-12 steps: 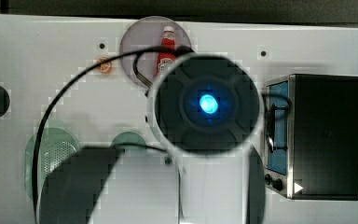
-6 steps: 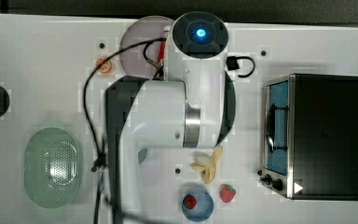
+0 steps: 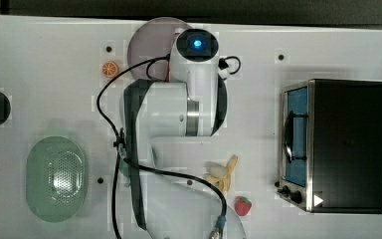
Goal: Pick ketchup from plate and place it on table.
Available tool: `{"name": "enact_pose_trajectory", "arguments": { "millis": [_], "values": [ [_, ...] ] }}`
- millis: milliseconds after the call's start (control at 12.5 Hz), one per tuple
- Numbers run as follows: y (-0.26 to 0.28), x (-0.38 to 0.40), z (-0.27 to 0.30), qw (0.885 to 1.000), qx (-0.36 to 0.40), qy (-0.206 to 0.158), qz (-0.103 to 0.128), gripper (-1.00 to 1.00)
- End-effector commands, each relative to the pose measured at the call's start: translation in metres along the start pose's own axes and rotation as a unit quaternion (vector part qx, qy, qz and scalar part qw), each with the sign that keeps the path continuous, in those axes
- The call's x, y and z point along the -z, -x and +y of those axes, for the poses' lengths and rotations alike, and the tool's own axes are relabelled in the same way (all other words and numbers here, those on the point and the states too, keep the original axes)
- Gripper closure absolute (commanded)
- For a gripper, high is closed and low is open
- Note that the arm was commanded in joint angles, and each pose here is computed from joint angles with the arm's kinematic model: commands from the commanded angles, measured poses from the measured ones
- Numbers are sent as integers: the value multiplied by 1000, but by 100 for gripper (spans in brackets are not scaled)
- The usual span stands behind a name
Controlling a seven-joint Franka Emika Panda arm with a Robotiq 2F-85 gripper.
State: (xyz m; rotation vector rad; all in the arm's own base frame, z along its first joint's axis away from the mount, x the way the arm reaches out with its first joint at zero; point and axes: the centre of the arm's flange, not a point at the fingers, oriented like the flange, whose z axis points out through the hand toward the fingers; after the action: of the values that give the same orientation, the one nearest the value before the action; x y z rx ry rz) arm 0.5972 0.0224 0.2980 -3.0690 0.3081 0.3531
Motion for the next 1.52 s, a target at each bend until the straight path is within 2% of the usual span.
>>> {"name": "enact_pose_trajectory", "arguments": {
  "millis": [80,320,560,800,1520],
  "values": [
    [-20,20,-22,995,87,-10,51,-100],
    [-43,-12,-27,994,91,-12,61,-100],
    [-63,-38,-32,992,94,-17,84,-100],
    [-83,-59,-33,988,109,-1,113,-100],
    [-106,-114,-42,984,115,-12,139,-100]
  ]
}}
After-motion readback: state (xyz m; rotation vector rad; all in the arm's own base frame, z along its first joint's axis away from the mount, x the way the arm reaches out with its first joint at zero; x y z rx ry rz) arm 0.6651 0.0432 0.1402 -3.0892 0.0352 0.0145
